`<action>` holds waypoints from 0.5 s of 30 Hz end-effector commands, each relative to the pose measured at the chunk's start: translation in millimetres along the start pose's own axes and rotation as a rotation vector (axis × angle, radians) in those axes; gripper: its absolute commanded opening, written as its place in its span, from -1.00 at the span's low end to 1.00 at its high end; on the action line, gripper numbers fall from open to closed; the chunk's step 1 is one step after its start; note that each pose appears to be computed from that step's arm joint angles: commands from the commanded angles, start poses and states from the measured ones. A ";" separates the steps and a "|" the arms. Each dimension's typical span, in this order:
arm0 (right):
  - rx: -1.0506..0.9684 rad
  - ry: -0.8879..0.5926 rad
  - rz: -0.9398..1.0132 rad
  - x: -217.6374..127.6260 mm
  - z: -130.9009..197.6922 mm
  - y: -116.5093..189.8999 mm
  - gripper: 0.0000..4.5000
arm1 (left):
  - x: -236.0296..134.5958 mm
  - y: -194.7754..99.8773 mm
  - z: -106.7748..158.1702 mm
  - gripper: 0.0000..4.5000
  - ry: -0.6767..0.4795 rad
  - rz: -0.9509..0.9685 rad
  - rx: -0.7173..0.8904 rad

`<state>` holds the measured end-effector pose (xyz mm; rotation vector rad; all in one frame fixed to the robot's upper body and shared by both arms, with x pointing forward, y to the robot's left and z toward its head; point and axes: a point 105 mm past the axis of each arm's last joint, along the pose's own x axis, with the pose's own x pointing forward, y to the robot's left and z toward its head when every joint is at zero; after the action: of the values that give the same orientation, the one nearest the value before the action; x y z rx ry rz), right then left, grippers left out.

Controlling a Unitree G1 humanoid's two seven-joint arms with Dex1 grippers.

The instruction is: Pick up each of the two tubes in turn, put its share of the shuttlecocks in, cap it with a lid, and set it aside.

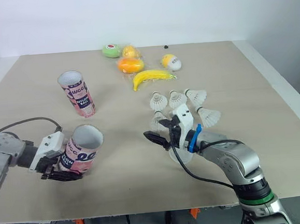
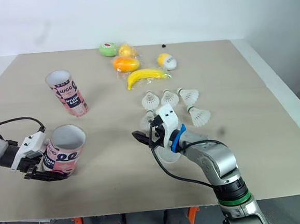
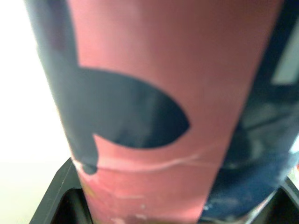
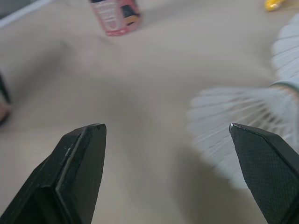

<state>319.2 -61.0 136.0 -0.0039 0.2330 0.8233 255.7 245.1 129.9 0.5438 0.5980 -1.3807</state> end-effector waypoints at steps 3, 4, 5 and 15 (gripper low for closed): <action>-0.019 -0.005 -0.014 1.3 8.4 4.9 1.00 | -4.4 -3.8 -0.2 0.25 0.050 -0.021 0.018; -0.017 -0.003 -0.016 1.5 8.1 5.3 1.00 | -4.3 -4.0 0.0 0.25 0.047 -0.022 0.017; -0.017 -0.001 -0.017 1.3 7.5 5.6 1.00 | -3.8 -4.6 0.3 0.25 0.044 -0.025 0.016; -0.064 0.023 -0.098 1.3 9.3 -6.3 1.00 | 5.5 -10.1 0.2 0.25 0.013 -0.054 0.007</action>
<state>325.0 -64.7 127.8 -0.0518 0.2887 0.7379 250.5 241.7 129.3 0.5500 0.6056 -1.4088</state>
